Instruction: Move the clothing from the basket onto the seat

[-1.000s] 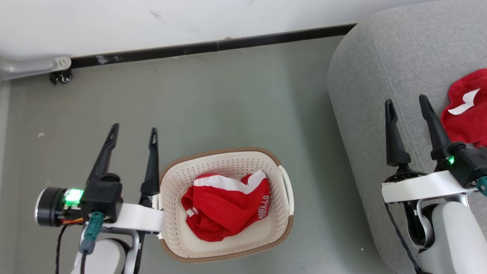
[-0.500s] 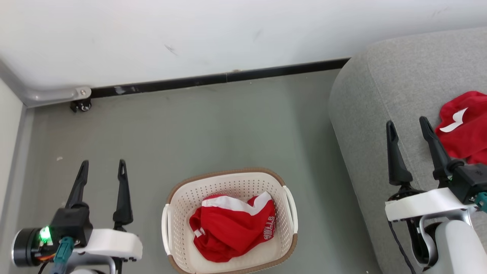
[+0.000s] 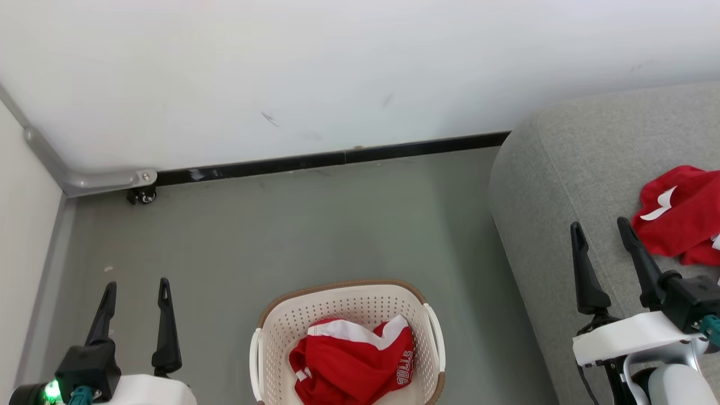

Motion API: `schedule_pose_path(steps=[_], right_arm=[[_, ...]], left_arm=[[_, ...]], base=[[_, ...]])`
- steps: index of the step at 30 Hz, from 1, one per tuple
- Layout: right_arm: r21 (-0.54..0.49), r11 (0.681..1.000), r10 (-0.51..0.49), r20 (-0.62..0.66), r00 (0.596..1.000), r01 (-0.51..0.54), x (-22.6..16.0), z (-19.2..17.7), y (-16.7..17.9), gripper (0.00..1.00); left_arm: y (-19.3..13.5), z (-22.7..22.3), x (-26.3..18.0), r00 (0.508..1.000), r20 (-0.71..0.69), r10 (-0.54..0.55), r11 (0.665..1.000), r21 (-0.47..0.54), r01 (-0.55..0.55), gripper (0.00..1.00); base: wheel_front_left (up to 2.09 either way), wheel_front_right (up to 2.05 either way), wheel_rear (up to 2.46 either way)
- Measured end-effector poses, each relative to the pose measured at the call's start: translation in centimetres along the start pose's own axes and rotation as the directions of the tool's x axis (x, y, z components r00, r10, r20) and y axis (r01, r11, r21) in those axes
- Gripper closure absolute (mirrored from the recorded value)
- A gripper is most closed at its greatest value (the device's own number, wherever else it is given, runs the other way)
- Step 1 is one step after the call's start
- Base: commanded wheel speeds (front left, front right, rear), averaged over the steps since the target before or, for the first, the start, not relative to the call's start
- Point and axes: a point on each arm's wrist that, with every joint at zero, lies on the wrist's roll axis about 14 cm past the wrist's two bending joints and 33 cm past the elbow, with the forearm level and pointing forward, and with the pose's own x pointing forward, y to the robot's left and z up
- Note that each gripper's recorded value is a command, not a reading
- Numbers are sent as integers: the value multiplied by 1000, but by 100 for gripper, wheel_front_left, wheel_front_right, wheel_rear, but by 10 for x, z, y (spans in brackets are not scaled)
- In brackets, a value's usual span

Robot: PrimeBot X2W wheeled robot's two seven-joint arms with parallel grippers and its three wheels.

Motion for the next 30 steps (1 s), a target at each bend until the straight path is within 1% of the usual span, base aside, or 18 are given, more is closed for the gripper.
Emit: schedule_pose_path(steps=[5,11,20,30], right_arm=[[18,1000,12,7,1000,-12,-7,4,4,0],[29,999,20,-20,1000,-20,-19,0,6,0],[49,998,37,-59,998,-34,-30,-7,12,0],[46,998,48,-53,997,-46,-31,0,15,0]], left_arm=[[5,0,-12,1000,-5,12,1000,-6,-13,0],[9,-1,-26,1000,-19,22,1000,-12,-23,0],[11,9,-36,999,10,36,999,-29,-36,0],[17,10,-42,998,6,57,997,-47,-56,0]], base=[[0,0,0],[0,0,0],[0,0,0],[0,0,0]])
